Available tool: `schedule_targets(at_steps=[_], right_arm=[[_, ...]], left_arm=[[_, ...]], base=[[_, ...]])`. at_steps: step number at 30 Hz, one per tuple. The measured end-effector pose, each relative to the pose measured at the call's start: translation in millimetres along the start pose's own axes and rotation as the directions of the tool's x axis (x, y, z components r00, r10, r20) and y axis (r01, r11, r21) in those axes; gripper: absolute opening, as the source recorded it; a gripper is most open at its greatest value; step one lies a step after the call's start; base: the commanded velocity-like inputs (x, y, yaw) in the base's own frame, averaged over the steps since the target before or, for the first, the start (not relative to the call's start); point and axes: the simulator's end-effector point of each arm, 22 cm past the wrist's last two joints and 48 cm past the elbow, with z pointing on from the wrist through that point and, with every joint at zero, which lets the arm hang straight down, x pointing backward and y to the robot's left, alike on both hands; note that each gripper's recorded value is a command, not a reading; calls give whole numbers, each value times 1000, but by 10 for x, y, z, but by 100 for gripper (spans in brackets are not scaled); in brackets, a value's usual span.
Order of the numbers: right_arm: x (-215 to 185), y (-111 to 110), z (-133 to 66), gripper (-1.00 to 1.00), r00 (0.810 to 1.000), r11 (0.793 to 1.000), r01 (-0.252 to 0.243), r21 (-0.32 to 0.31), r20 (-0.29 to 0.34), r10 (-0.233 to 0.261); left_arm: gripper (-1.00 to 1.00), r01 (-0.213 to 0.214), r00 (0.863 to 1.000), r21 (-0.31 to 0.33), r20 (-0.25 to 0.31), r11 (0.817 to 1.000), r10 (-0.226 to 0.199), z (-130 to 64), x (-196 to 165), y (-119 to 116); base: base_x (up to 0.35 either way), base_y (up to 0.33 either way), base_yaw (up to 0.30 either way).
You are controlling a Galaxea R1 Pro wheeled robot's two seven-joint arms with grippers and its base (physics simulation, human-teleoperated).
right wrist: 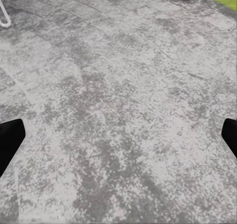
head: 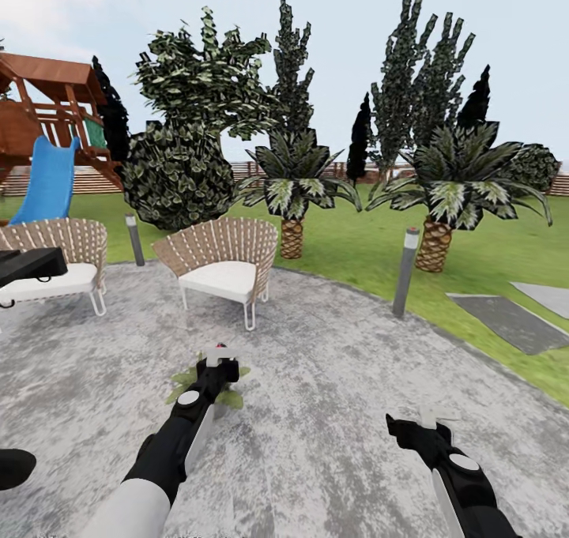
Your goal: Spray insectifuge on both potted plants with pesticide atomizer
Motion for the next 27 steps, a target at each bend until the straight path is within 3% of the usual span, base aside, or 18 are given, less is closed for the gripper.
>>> schedule_targets(at_steps=[10, 27], right_arm=[[0, 1, 0, 100, 1000, 1000, 0, 0, 0, 0], [12, -18, 3, 100, 1000, 1000, -2, 4, -3, 2]], left_arm=[[-100, 0, 1000, 0, 0, 1000, 0, 0, 0, 0], [-100, 1, 1000, -1, -3, 1000, -1, -2, 16, 5]], base=[[0, 0, 245], [0, 0, 16]])
